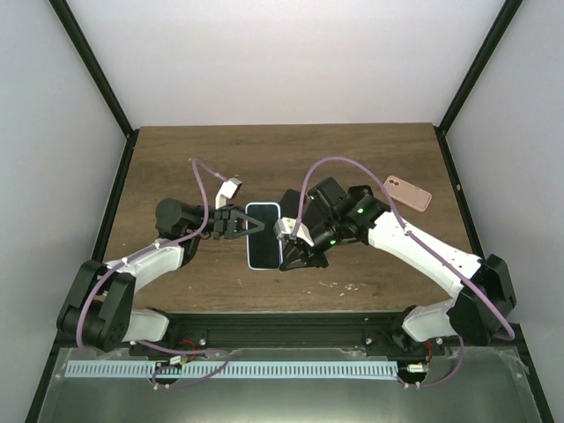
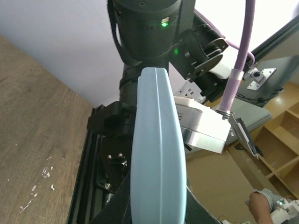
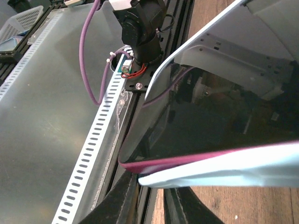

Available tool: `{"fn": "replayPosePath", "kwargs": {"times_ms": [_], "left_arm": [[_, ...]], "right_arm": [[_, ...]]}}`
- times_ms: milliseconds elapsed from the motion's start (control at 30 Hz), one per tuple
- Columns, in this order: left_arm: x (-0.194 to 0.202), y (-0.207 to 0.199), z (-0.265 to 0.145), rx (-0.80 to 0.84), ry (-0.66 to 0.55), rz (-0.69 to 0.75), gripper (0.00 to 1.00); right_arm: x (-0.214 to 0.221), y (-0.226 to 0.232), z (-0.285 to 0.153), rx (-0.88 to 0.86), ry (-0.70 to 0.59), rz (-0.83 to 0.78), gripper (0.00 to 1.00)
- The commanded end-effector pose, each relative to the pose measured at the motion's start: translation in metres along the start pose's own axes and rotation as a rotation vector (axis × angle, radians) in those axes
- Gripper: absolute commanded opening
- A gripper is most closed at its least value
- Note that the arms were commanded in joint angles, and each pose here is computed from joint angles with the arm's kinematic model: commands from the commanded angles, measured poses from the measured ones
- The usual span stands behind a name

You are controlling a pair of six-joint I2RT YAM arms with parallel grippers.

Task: Take the phone out of the phone case
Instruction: Remove the phone case from the phone.

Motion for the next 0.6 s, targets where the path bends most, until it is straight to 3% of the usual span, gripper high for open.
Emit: {"fn": "replayPosePath", "kwargs": {"times_ms": [0,300,467,567], "left_arm": [[-0.002,-0.018,0.007,0.065,0.001,0.032,0.0],[-0.003,-0.023,0.006,0.084,-0.001,0.041,0.0],[-0.002,-0.023,0.007,0.083,0.001,0.041,0.0],[-0.001,-0.021,0.007,0.081,0.003,0.034,0.0]], "right_arm": [[-0.032,-0.013,-0.005,0.109,-0.069,-0.159,0.12],[-0.047,-0.043,-0.033,0.273,-0.22,-0.062,0.09],[-0.06,-0.068,-0.057,0.344,-0.316,0.053,0.26],[-0.072,-0.078,-0.06,0.37,-0.339,0.119,0.3]]}}
Point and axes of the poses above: each gripper's point midway between its finger pads, its own z axis out along the fingers, its own y axis along the line the jaws close on, x = y × z, the point moved 5 cm from there along -z, back along the fingers, and after that the axes turned 14 degrees about z, right-handed, at the moved point
